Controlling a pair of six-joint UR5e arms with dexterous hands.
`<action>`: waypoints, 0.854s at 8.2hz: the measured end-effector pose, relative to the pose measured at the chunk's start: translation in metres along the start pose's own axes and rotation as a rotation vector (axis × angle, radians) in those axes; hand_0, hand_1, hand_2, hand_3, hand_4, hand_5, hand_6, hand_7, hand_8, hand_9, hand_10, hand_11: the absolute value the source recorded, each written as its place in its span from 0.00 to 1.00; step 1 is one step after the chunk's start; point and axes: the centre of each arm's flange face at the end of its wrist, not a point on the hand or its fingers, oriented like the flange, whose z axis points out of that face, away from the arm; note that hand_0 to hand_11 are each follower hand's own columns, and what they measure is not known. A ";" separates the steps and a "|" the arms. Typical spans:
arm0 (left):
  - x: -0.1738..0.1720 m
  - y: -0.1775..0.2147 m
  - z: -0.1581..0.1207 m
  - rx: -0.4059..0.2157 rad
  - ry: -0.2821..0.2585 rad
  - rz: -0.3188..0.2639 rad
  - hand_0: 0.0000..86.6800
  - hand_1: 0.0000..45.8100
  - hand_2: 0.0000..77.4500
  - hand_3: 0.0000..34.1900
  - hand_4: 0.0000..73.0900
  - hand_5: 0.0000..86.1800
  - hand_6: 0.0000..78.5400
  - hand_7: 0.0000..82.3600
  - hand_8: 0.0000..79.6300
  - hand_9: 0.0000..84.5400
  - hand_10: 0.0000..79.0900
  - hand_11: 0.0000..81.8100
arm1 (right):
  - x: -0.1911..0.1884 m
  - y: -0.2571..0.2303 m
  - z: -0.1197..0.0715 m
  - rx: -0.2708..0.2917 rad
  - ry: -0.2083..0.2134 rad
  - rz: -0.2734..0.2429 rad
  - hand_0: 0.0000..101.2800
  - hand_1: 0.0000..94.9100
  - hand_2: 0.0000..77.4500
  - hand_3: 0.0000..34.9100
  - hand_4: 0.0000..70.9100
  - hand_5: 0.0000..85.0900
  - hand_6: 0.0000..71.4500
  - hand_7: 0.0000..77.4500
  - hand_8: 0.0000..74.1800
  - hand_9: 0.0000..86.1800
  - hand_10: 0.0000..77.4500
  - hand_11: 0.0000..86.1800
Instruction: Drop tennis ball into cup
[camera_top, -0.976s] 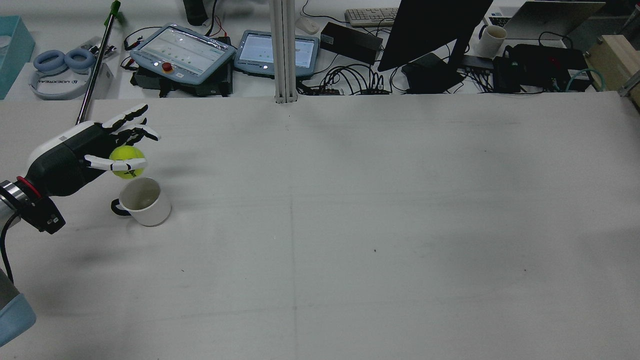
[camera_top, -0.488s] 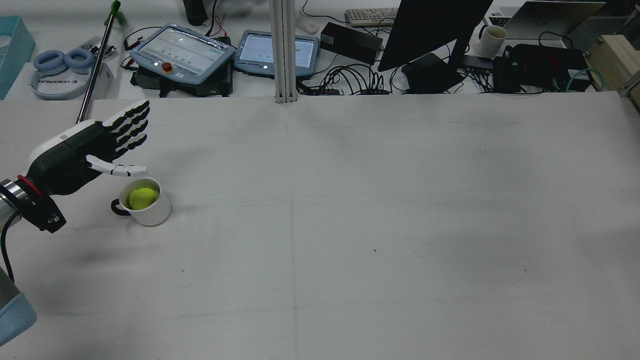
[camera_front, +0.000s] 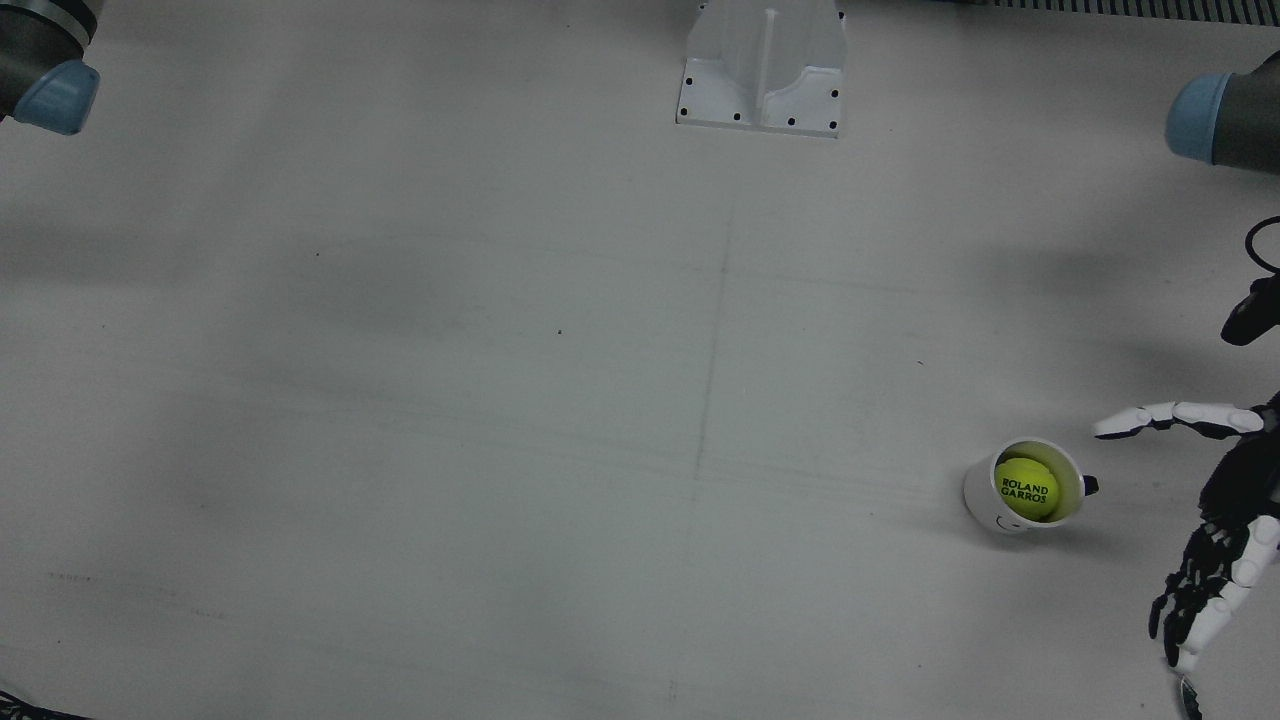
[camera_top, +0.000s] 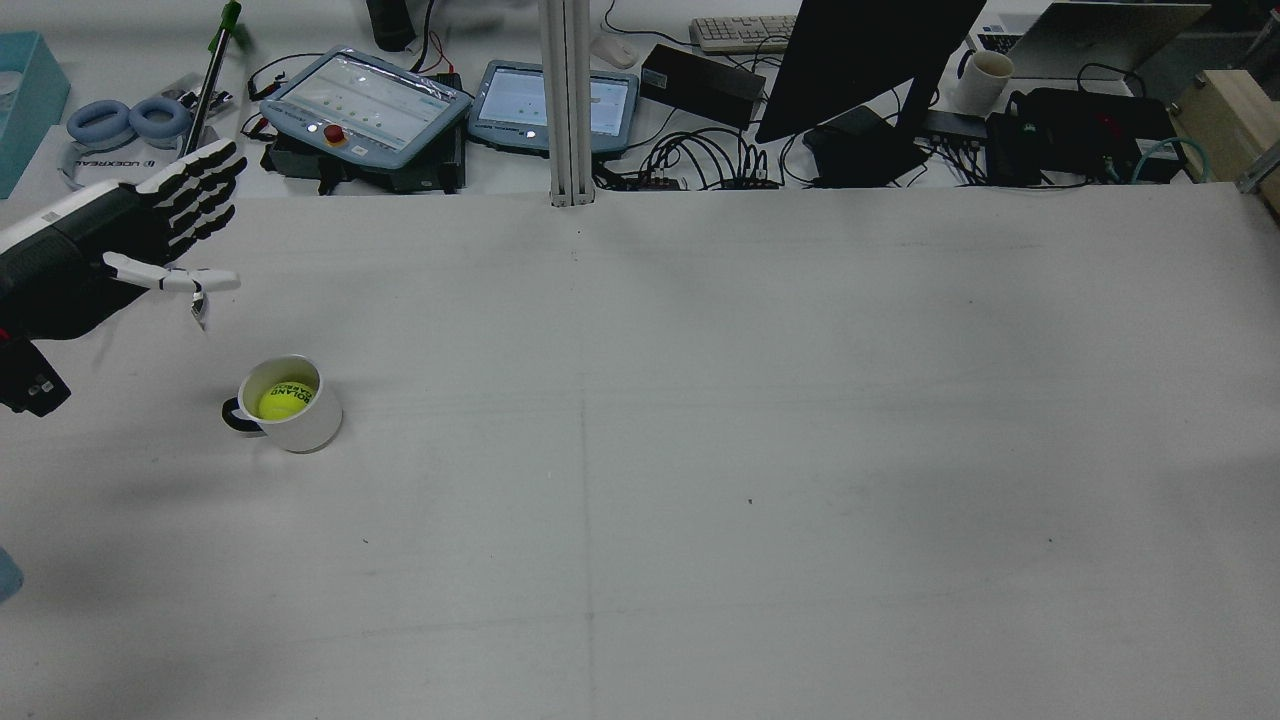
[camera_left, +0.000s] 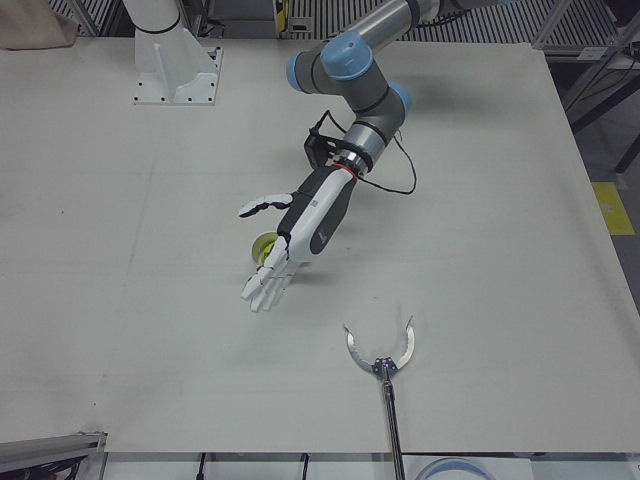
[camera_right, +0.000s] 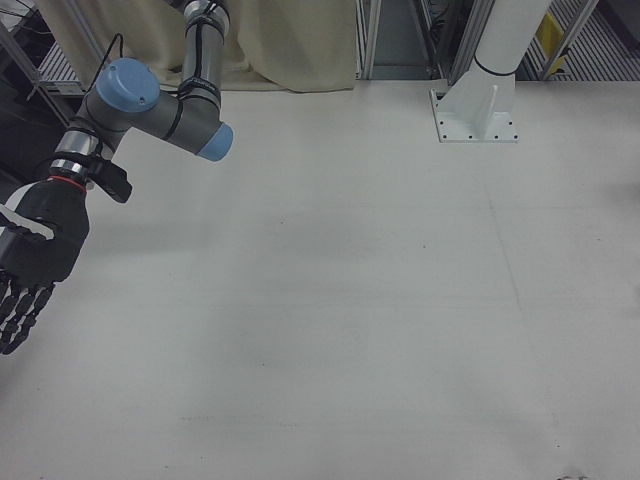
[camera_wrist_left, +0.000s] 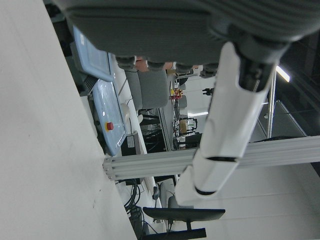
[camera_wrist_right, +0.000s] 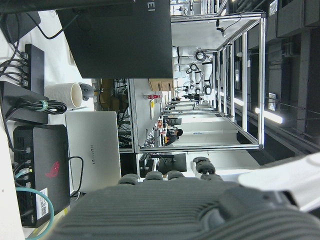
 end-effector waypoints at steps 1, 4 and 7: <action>0.046 -0.016 -0.009 0.041 0.063 0.032 0.90 0.81 0.25 0.04 0.01 0.09 0.00 0.11 0.00 0.01 0.00 0.01 | 0.000 0.000 0.000 0.000 0.000 0.000 0.00 0.01 0.01 0.00 0.00 0.00 0.00 0.00 0.00 0.00 0.00 0.01; 0.156 -0.069 -0.053 0.186 0.221 0.093 0.91 0.81 0.22 0.00 0.01 0.09 0.00 0.11 0.00 0.01 0.00 0.03 | 0.000 0.000 0.000 0.000 0.000 0.000 0.00 0.01 0.01 0.00 0.00 0.00 0.00 0.00 0.00 0.00 0.00 0.01; 0.209 -0.103 -0.090 0.256 0.309 0.110 0.92 0.79 0.23 0.00 0.01 0.10 0.00 0.13 0.00 0.01 0.00 0.04 | 0.000 0.001 0.000 -0.002 0.000 0.000 0.00 0.01 0.01 0.00 0.00 0.00 0.00 0.00 0.00 0.00 0.00 0.01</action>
